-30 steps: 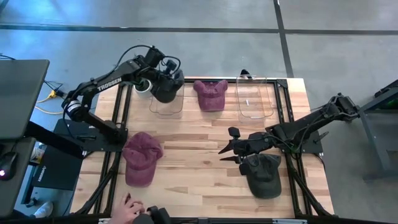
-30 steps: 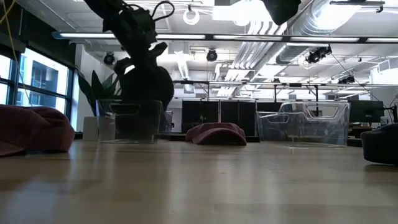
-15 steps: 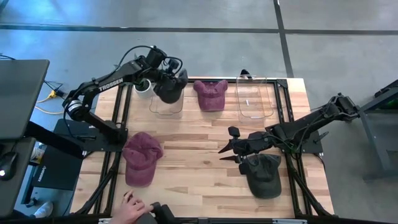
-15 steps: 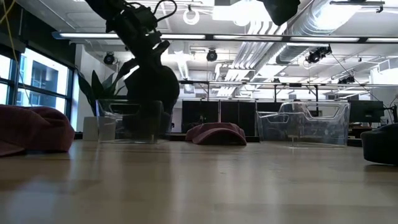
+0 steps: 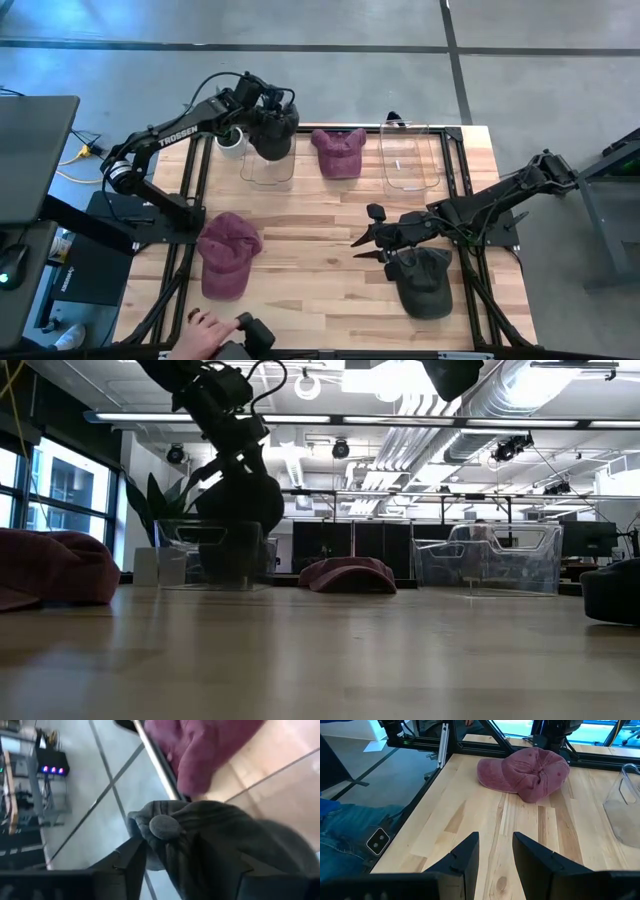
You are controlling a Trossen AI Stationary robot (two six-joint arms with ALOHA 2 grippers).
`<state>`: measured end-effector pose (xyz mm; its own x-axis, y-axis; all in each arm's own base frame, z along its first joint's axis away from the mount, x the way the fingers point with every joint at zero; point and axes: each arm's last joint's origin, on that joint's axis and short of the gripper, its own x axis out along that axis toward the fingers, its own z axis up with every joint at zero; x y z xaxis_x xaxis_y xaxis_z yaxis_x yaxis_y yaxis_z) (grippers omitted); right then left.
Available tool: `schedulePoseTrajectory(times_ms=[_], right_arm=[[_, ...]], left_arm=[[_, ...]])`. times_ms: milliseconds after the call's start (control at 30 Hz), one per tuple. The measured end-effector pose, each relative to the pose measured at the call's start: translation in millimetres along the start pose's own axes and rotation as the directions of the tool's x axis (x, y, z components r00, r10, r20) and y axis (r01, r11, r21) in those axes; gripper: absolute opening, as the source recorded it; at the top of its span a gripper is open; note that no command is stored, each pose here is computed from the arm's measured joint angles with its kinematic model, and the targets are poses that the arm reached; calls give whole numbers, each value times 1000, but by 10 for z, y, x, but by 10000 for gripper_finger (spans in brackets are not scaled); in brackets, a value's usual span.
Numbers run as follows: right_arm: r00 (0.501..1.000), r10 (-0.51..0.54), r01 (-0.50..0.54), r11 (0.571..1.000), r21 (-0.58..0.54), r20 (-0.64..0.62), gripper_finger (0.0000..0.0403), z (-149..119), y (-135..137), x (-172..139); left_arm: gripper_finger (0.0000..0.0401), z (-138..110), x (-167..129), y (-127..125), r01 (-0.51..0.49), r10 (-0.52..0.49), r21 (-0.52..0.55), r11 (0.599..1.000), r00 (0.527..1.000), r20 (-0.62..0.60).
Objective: Pick & Place hat
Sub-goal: Put the left black cap into the left transparent bin
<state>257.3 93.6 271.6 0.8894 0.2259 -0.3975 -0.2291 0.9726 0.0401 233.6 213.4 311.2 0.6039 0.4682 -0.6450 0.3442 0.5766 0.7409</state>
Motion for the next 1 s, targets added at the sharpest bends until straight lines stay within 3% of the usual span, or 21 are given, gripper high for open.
schedulePoseTrajectory(times_ms=[167, 300, 400, 500, 633, 833, 1000], right_arm=[[1000, 0, 0, 1000, 1, 0, 114, 0, 0, 0], [1000, 0, 0, 1000, 0, -1, 114, -1, 0, 1], [1000, 0, 0, 1000, -1, 0, 114, 1, 0, 0], [1000, 0, 0, 1000, -1, -1, 114, 0, 0, 1], [1000, 0, 0, 1000, -1, -3, 114, -2, 0, 1], [1000, 0, 0, 1000, -1, -2, 114, -2, 1, 1], [1000, 2, -2, 1000, -1, -7, 114, -7, 3, 0]], left_arm=[[190, -17, -5, 0, -9, 7, -42, 999, 998, -55], [188, -27, -61, 22, 15, -32, -240, 971, 997, -66], [181, -36, -136, 86, 13, -43, -437, 900, 997, -58], [170, -63, -212, 141, 12, -60, -611, 792, 997, -58], [147, -66, -246, 155, 9, -97, -755, 656, 993, -73], [131, -80, -231, 187, -82, -58, -834, 546, 989, -136], [167, -66, -278, 235, -77, -55, -867, 493, 991, -120]])
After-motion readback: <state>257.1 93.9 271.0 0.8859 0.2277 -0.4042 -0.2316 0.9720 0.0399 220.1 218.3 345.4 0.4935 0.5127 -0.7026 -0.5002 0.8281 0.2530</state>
